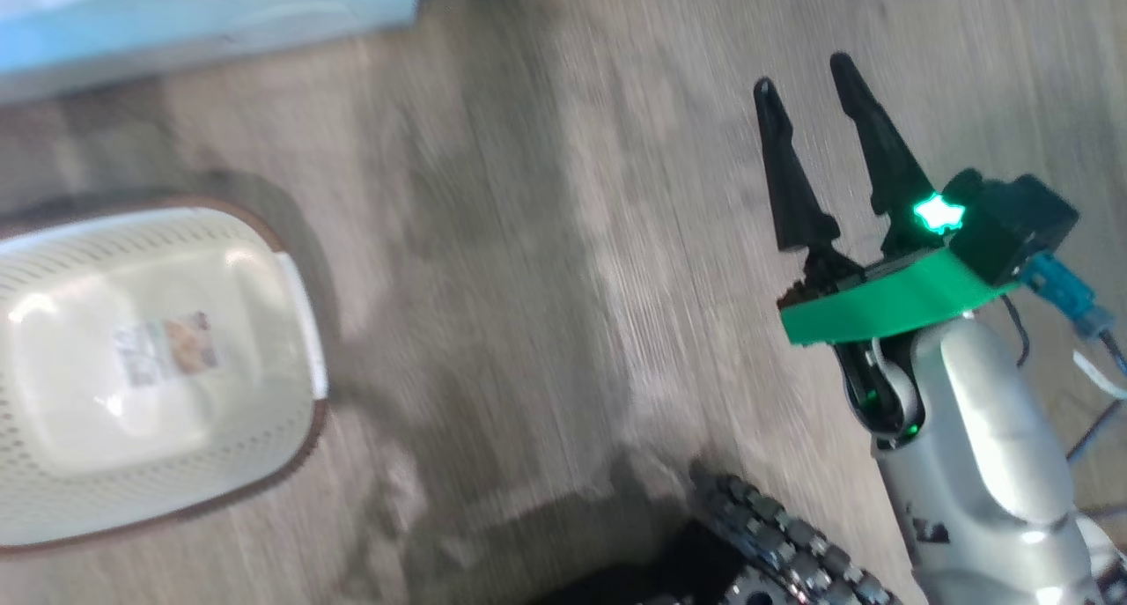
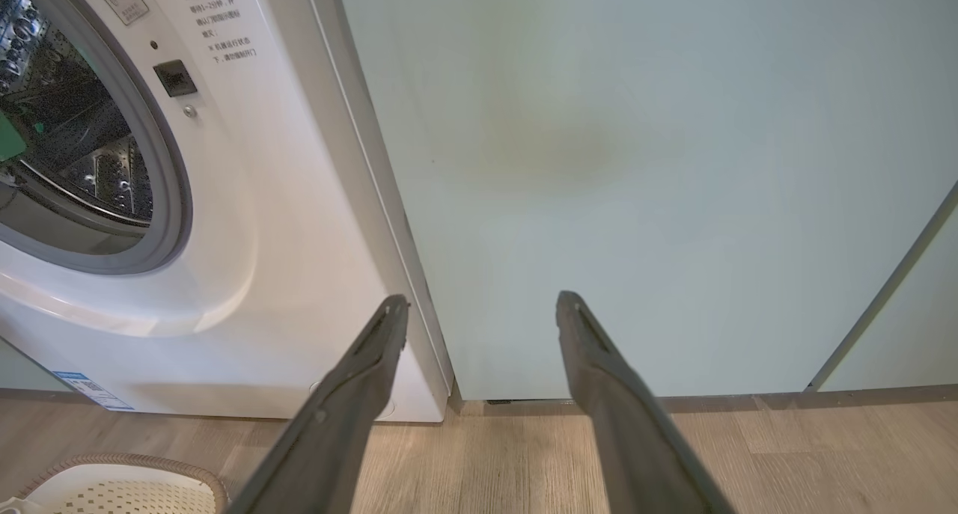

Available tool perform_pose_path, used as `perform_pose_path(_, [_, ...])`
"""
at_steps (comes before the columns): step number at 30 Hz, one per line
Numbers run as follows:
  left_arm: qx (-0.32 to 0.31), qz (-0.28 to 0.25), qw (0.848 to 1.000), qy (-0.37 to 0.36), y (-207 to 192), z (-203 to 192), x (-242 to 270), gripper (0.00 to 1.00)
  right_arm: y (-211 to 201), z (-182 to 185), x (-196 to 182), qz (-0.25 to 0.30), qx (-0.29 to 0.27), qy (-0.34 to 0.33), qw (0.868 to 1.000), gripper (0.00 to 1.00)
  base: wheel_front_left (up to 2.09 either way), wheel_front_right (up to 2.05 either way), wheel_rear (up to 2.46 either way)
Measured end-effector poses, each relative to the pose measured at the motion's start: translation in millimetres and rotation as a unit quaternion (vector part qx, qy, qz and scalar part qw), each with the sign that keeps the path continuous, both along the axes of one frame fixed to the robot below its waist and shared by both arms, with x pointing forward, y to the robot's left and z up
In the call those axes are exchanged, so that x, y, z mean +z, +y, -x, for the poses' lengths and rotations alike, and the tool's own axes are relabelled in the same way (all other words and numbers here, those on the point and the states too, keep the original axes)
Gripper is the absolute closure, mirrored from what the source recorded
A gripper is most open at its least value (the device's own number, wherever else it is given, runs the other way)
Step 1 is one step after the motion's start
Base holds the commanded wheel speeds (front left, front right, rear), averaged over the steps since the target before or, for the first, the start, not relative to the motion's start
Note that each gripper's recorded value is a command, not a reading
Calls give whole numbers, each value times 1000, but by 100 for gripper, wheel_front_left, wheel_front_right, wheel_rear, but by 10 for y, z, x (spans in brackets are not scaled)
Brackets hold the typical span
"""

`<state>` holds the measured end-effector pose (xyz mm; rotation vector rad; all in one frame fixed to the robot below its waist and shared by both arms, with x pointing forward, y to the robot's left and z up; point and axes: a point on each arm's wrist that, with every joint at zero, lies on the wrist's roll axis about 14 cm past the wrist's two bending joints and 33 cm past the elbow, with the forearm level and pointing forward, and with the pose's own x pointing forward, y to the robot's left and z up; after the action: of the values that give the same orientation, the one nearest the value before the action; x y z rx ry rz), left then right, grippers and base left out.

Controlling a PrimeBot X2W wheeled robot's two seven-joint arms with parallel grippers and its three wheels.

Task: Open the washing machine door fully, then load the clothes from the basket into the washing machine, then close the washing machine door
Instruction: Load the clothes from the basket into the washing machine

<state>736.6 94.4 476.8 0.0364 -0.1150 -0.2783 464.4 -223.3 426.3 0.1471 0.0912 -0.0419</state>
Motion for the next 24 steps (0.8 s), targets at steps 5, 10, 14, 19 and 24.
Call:
perform_pose_path(5, [-9,-3,1000,1,35,434,181,0,47,166,168,3,2,-12,1000,0,0,0,0])
perform_pose_path(10, [1,28,999,20,126,943,239,0,89,331,369,-1,2,-33,999,0,0,0,0])
perform_pose_path(14, [8,37,999,15,213,1349,363,0,187,453,496,-6,12,-47,999,0,0,0,0])
perform_pose_path(19, [21,59,998,16,312,1930,408,0,302,618,616,-12,25,-60,998,0,0,0,0])
perform_pose_path(24, [46,83,995,16,458,2475,425,0,379,759,743,-16,34,-78,996,0,0,0,0])
